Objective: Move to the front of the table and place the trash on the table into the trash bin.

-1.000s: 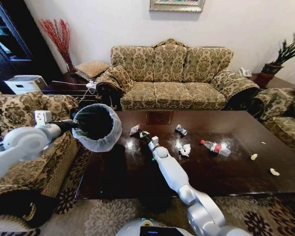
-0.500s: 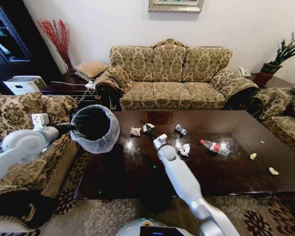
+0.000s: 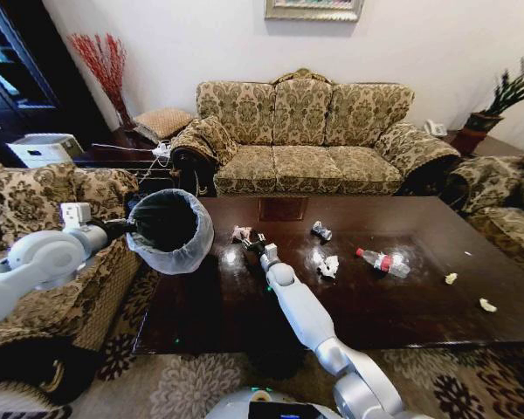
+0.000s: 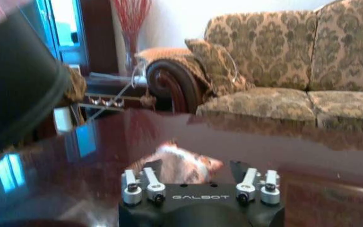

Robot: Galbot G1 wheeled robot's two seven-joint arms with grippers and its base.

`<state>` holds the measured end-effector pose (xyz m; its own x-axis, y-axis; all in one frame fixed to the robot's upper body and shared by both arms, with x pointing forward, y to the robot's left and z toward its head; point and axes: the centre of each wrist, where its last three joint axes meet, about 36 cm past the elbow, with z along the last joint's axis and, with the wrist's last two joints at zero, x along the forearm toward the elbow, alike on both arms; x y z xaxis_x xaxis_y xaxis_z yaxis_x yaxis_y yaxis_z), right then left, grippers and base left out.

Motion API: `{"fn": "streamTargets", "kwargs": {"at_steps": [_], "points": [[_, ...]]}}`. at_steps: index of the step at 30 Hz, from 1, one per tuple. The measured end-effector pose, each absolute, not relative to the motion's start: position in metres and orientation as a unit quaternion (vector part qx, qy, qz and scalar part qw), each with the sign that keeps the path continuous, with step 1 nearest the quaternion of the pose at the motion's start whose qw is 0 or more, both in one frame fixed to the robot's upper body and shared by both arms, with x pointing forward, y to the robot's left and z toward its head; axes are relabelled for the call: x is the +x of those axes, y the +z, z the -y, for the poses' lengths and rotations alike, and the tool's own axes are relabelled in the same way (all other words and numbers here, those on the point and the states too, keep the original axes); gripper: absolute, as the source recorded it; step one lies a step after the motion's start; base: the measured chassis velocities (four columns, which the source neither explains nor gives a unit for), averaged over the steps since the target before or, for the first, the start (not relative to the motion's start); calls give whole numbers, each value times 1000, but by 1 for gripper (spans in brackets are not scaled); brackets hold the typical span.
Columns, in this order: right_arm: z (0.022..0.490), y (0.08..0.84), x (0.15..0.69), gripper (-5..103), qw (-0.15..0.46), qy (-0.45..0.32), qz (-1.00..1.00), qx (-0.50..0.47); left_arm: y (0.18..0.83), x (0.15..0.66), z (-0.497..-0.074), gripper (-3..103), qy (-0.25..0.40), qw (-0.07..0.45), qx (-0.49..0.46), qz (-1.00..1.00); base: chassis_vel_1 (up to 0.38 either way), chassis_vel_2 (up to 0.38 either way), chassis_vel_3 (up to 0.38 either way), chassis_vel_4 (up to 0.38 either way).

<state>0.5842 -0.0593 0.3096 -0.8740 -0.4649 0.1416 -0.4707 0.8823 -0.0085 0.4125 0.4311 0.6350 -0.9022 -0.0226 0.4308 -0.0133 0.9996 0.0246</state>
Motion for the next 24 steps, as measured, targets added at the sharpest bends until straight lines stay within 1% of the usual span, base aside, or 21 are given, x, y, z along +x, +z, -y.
{"fn": "streamTargets", "kwargs": {"at_steps": [1, 3, 5, 8, 9, 16, 24], "points": [[59, 310, 584, 72, 68, 21, 968, 242, 635, 413, -431, 0, -11, 221, 9, 975, 0, 0, 0, 0], [56, 307, 582, 83, 70, 26, 966, 249, 633, 413, -433, 0, -13, 223, 9, 975, 0, 0, 0, 0], [55, 306, 581, 83, 70, 28, 965, 251, 633, 413, -434, 0, -14, 223, 10, 975, 0, 0, 0, 0], [58, 299, 581, 97, 76, 32, 964, 253, 633, 414, -434, 0, -15, 222, 9, 975, 0, 0, 0, 0], [59, 296, 582, 99, 78, 34, 964, 253, 633, 413, -433, 0, -16, 222, 8, 975, 0, 0, 0, 0], [61, 291, 582, 100, 63, 28, 965, 252, 632, 413, -433, 0, -14, 222, 7, 975, 0, 0, 0, 0], [62, 292, 582, 100, 65, 28, 961, 268, 631, 411, -432, 0, -13, 223, 6, 975, 0, 0, 0, 0]]}}
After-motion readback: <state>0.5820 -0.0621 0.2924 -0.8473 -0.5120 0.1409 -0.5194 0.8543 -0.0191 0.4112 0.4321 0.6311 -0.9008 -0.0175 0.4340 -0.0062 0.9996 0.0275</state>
